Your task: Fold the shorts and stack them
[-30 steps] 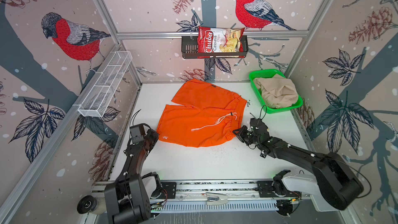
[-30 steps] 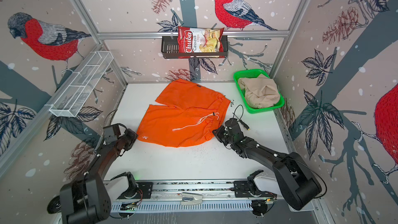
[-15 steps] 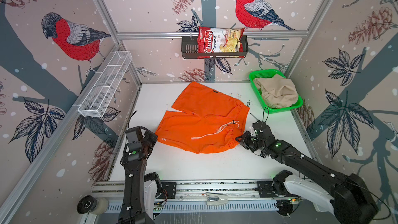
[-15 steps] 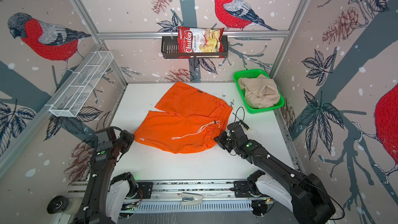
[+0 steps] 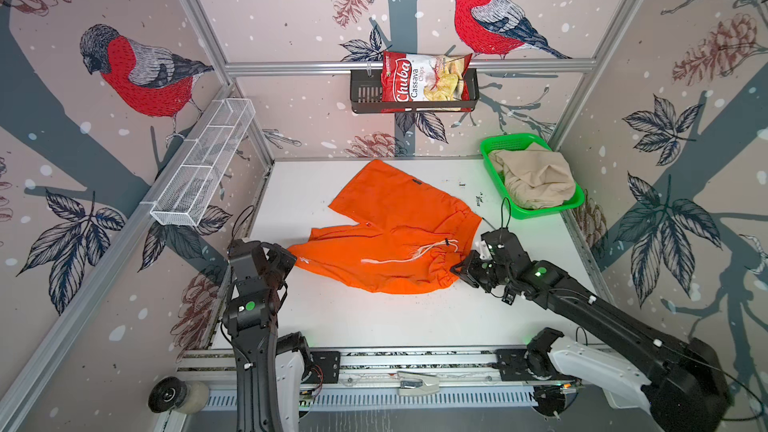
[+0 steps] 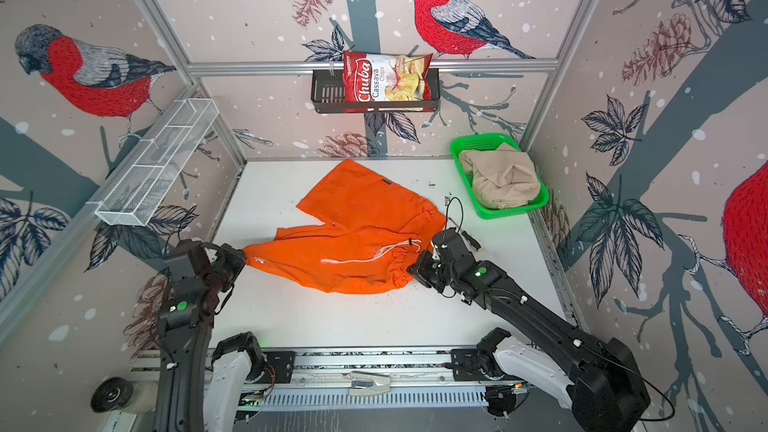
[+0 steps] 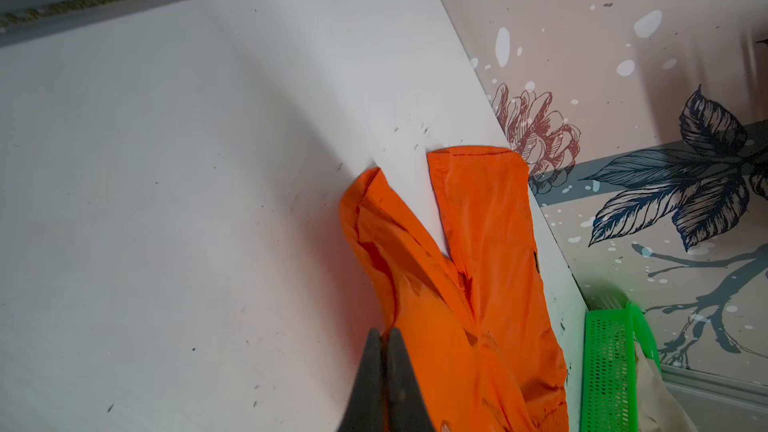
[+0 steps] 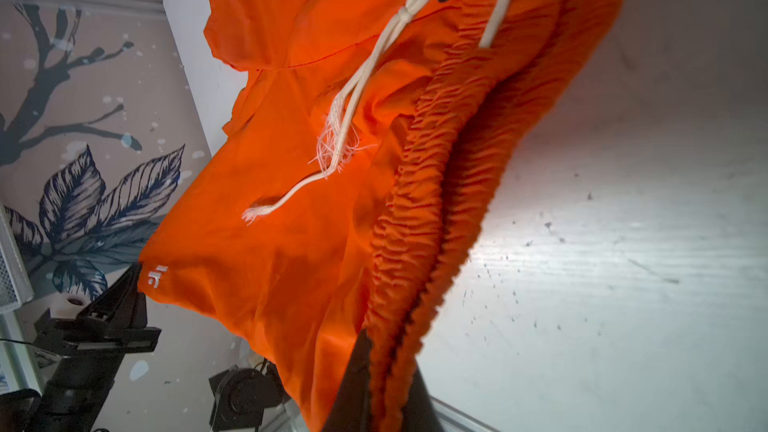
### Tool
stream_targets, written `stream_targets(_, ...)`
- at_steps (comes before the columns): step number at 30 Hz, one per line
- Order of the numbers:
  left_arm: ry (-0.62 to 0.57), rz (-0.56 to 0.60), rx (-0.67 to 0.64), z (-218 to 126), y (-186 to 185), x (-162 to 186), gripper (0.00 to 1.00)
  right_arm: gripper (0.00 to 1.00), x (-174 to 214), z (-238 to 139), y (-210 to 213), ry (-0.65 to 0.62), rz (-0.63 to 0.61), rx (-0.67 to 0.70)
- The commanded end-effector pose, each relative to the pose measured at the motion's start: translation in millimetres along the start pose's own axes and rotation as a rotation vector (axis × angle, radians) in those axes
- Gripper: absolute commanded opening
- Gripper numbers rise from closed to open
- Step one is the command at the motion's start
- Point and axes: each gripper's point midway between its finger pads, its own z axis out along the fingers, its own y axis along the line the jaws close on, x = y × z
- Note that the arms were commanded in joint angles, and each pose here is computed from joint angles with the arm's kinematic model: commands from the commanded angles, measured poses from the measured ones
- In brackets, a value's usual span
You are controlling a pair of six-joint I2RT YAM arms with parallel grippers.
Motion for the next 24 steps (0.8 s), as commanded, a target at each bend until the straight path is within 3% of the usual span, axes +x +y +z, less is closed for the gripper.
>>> stream_targets(1, -0.046, 0.033, -0.045, -9, 6, -7, 0.0, 0.11, 5, -7, -5, -0.008, 0.044, 0.03)
stream_targets(17, -0.031, 0.112, 0.107, 5, -63, -47, 0.0, 0.15, -44, -50, -2, -0.072, 0.055, 0.082)
stream_targets(24, -0.023, 0.189, 0.173, 22, -105, -62, 0.0, 0.16, -59, -50, 8, -0.021, 0.05, 0.081)
